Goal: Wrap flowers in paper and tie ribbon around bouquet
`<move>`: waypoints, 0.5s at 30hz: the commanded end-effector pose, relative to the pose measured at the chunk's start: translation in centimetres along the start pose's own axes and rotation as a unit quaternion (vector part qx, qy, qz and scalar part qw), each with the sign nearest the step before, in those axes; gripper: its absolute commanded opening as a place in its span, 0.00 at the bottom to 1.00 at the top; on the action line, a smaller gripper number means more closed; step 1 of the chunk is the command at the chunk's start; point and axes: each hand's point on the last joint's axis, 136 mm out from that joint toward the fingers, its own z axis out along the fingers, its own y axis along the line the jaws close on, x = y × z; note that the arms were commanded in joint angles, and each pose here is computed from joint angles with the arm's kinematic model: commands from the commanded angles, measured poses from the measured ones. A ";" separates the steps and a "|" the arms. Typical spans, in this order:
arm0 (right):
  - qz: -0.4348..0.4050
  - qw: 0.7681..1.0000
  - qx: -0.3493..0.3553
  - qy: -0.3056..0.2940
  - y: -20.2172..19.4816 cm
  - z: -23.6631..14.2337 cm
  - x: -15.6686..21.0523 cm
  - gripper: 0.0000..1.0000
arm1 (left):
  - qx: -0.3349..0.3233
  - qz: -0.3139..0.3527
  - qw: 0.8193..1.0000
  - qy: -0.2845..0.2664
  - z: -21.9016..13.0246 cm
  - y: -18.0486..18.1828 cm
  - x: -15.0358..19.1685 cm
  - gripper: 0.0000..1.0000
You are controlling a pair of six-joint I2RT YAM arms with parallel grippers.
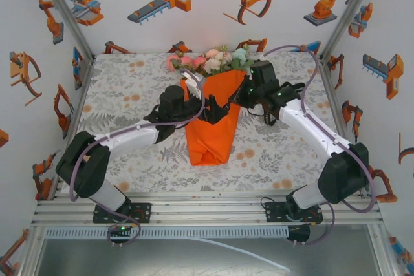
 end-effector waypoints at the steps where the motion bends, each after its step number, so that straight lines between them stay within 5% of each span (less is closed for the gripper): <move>1: 0.006 1.000 -0.028 0.008 2.3 -0.4 0.6 0.00 | -0.007 0.032 0.998 -0.061 0.3 -0.2 -3.6 0.74; 10: -0.023 0.999 -0.028 -0.018 3.0 -1.5 -0.5 0.01 | 0.077 0.030 0.996 -0.016 0.6 -3.0 -2.3 0.00; 15: -0.059 0.997 -0.011 -0.054 2.5 -2.6 -2.3 0.32 | 0.034 0.012 0.999 -0.023 -1.2 -1.7 -3.4 0.00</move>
